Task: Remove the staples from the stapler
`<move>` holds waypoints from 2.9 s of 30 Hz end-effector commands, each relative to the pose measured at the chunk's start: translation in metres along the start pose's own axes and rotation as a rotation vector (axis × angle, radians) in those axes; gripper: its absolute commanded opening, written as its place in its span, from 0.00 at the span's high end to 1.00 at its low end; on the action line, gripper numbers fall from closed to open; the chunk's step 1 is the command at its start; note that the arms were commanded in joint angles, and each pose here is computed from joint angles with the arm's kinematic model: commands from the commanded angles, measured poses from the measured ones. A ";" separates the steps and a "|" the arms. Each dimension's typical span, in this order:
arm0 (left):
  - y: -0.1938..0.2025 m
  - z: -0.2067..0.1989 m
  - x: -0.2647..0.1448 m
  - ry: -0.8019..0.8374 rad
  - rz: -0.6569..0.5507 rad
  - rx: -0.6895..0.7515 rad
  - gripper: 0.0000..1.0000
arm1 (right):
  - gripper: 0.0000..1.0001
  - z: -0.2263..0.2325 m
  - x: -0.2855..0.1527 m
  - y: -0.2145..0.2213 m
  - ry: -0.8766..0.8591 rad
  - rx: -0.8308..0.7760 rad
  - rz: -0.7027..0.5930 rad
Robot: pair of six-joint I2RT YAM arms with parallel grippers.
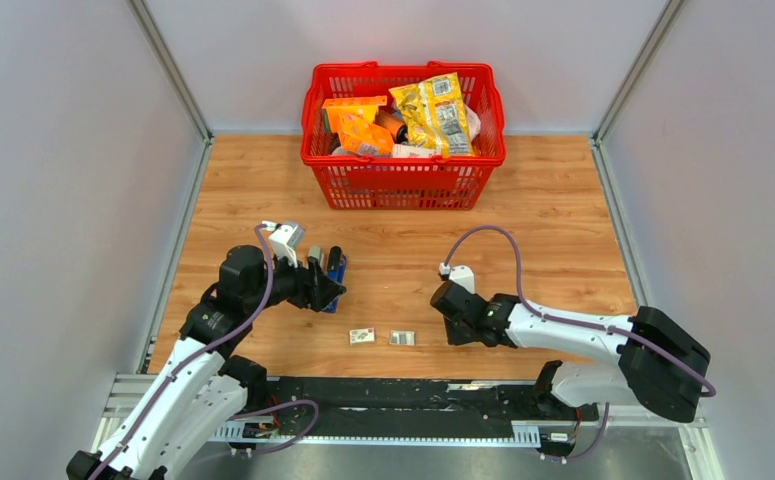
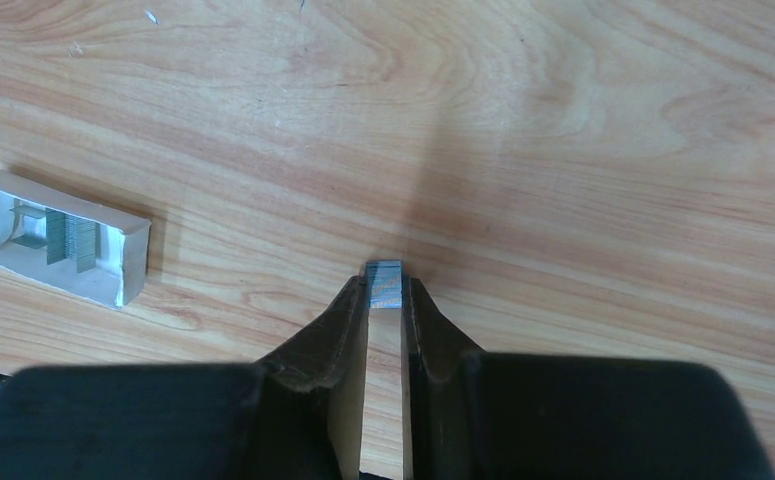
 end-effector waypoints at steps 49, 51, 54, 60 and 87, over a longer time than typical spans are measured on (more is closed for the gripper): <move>-0.006 -0.007 -0.005 0.072 -0.059 0.025 0.21 | 0.82 0.111 -0.013 -0.008 -0.128 -0.088 -0.036; -0.006 -0.007 -0.004 0.071 -0.058 0.024 0.21 | 0.80 0.110 -0.012 -0.008 -0.121 -0.086 -0.039; -0.006 -0.007 -0.004 0.073 -0.058 0.024 0.21 | 0.80 0.109 -0.011 -0.007 -0.114 -0.086 -0.040; -0.007 -0.007 -0.004 0.073 -0.058 0.025 0.21 | 0.76 0.109 -0.010 -0.008 -0.110 -0.085 -0.043; -0.004 -0.008 0.001 0.076 -0.005 -0.007 0.35 | 0.72 0.090 -0.017 -0.005 -0.074 -0.016 -0.097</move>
Point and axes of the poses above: each gripper's point midway between its finger pads, its own x axis out along the fingers, its own z axis along the line the jaws close on, y = z × x, the point moved 10 cm from there along -x, back along the fingers, and after that the axes turned 10 degrees about x, right-handed, at the moved point
